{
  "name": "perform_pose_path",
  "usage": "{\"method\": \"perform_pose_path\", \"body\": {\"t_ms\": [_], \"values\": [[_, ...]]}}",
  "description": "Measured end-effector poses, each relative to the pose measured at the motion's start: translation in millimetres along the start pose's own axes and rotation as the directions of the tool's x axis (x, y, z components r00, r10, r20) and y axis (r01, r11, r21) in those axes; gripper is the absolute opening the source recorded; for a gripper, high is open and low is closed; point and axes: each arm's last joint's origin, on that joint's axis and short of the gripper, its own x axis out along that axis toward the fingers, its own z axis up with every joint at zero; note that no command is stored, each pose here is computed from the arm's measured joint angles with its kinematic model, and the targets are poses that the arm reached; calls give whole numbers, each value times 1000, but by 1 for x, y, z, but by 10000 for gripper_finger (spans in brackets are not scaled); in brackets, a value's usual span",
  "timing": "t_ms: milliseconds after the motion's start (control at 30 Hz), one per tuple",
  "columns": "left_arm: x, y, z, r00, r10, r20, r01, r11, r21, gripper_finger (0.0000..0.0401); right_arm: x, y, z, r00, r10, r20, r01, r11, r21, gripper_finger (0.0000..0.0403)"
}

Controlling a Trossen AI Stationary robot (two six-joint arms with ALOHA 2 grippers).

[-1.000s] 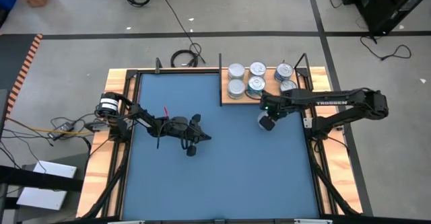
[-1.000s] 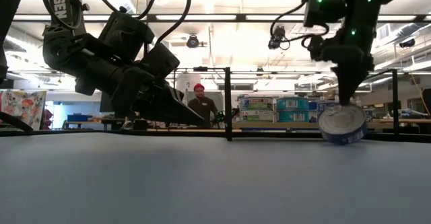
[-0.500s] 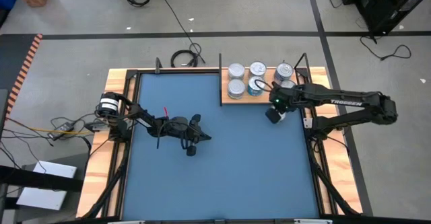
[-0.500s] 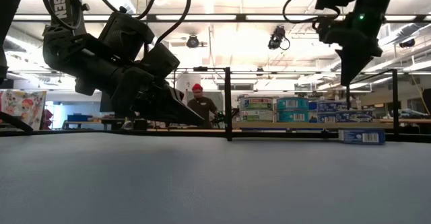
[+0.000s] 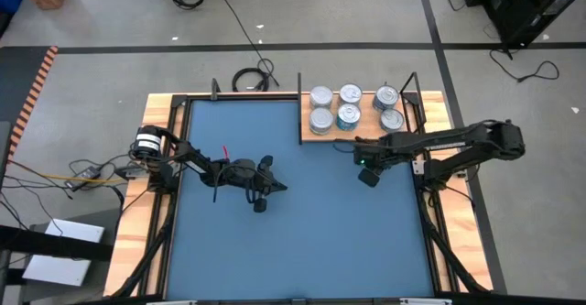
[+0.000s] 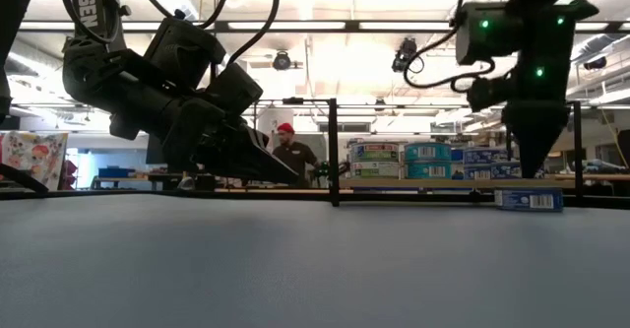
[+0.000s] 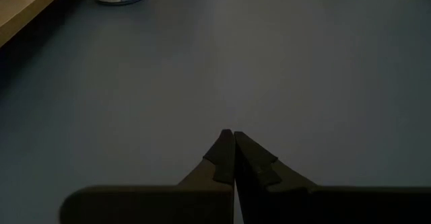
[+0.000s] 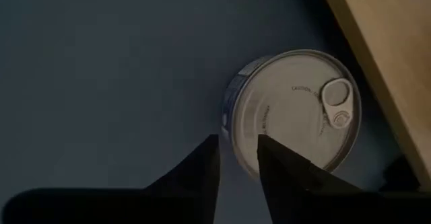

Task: Stack canned seafood by type on shelf
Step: Stack the blue tuna can on to the blue tuna can on the shelf

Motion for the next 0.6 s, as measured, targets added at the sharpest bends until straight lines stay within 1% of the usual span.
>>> {"method": "perform_pose_path", "body": {"t_ms": [233,400,500,600], "values": [[0,0,0,1000,0,0,0,1000,0,5,17,10,6,998,-53,-36,50,996,-74,85],[0,0,0,1000,0,0,0,1000,0,5,29,13,8,990,-121,-68,114,989,-98,85],[0,0,0,1000,0,-1,0,1000,0,5,34,15,9,986,-138,-93,125,983,-131,85],[0,0,0,1000,0,-1,0,1000,0,5,35,15,9,984,-144,-101,129,981,-142,63]]}}
